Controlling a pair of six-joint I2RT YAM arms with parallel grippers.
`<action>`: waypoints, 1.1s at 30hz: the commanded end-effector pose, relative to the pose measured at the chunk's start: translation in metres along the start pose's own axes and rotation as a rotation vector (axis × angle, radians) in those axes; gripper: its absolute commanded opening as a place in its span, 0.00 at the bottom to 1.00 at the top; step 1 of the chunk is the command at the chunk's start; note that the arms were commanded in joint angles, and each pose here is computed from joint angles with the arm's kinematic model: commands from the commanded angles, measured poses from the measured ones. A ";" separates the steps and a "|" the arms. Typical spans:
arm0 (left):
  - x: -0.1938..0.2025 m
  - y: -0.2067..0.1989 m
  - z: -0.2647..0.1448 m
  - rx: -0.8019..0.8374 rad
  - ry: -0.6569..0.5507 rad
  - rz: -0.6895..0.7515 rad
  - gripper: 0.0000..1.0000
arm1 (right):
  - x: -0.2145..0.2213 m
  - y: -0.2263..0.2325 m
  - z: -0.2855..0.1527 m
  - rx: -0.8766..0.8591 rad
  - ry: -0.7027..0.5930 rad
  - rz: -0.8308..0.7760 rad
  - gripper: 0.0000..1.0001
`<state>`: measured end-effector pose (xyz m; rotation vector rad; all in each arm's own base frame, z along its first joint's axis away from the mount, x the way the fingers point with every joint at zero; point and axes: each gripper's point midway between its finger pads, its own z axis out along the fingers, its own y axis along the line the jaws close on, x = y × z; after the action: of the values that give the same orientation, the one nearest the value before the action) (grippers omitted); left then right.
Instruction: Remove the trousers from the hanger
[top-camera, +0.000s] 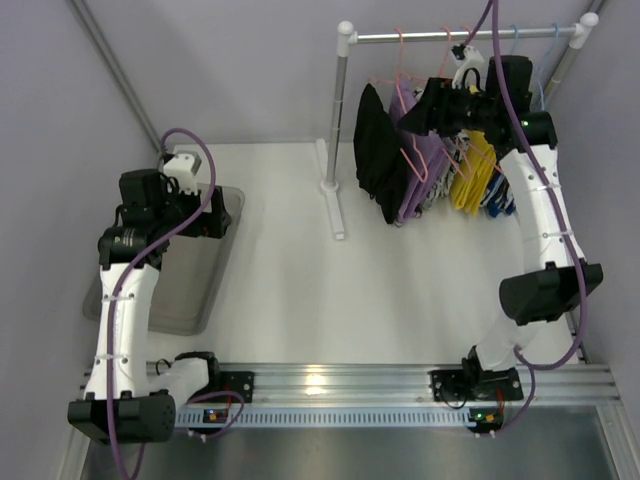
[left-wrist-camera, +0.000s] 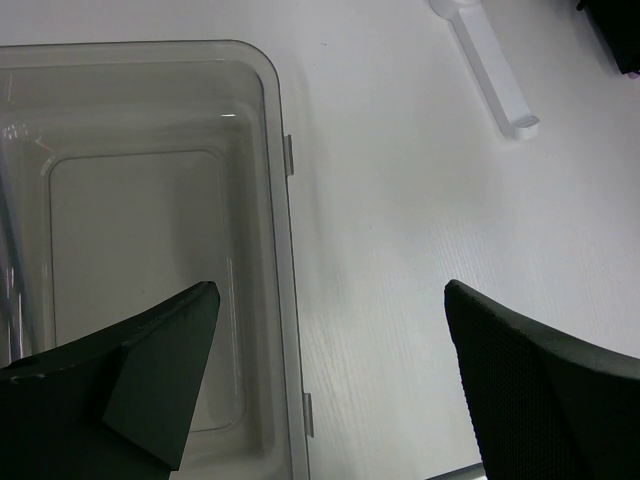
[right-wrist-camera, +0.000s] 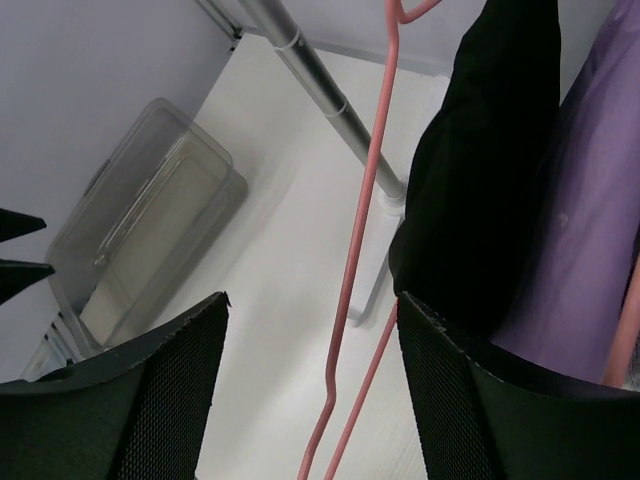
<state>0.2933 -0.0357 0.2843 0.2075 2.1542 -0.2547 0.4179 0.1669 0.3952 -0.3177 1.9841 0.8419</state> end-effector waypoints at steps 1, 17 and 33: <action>-0.013 -0.001 -0.003 -0.001 -0.042 0.012 0.99 | -0.034 0.021 0.016 -0.061 -0.103 -0.033 0.66; 0.013 0.002 0.007 -0.013 0.008 -0.009 0.99 | -0.042 0.026 0.057 -0.170 -0.110 0.022 0.04; -0.022 -0.011 -0.010 0.039 -0.176 0.064 0.99 | -0.099 0.070 -0.005 -0.349 -0.314 0.035 0.00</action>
<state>0.2846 -0.0389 0.2818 0.2303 2.0846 -0.2578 0.4620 0.2186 0.4085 -0.2295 1.8755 1.1838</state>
